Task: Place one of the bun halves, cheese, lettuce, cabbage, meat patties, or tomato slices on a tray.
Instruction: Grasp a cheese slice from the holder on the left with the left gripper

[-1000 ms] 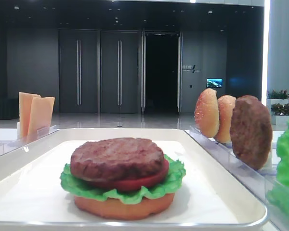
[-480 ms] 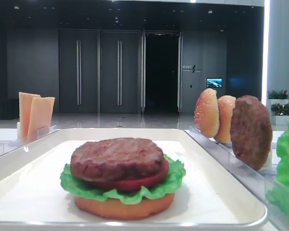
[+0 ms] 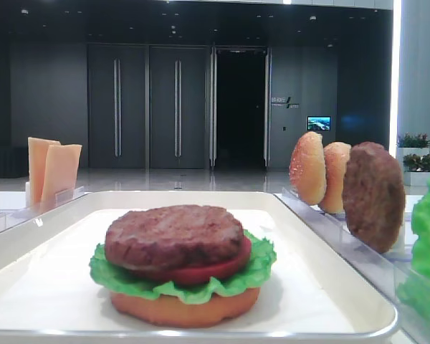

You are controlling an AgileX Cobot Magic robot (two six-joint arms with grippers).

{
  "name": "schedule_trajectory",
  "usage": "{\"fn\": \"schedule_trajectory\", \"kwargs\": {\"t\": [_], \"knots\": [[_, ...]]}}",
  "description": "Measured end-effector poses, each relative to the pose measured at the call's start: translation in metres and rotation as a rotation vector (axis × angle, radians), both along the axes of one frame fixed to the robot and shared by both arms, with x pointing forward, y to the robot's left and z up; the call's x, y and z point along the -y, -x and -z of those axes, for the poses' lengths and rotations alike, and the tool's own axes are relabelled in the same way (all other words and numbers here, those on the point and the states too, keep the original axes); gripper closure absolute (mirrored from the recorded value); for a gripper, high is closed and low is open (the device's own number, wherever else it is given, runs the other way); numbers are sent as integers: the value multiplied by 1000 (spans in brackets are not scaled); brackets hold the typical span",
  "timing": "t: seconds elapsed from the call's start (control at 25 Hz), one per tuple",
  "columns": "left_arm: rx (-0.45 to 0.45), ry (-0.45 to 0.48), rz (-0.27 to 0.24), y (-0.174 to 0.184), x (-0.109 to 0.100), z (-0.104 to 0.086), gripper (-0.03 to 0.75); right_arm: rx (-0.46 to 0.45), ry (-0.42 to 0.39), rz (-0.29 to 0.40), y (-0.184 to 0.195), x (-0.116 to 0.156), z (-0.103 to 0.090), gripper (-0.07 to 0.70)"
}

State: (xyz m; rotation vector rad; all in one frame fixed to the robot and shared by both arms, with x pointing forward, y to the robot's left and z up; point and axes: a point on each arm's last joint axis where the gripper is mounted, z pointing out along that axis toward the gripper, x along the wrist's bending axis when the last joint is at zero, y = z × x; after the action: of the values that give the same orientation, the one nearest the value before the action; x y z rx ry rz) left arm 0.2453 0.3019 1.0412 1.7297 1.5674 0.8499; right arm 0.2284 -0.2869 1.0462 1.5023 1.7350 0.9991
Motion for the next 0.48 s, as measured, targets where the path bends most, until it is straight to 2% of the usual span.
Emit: {"fn": "schedule_trajectory", "kwargs": {"t": [0.16, 0.32, 0.48], "knots": [[-7, 1, -1, 1, 0, 0, 165, 0, 0, 0, 0, 0, 0, 107], [-35, -1, -2, 4, 0, -10, 230, 0, 0, 0, 0, 0, 0, 107], [-55, 5, -8, 2, 0, -24, 249, 0, 0, 0, 0, 0, 0, 107]]}}
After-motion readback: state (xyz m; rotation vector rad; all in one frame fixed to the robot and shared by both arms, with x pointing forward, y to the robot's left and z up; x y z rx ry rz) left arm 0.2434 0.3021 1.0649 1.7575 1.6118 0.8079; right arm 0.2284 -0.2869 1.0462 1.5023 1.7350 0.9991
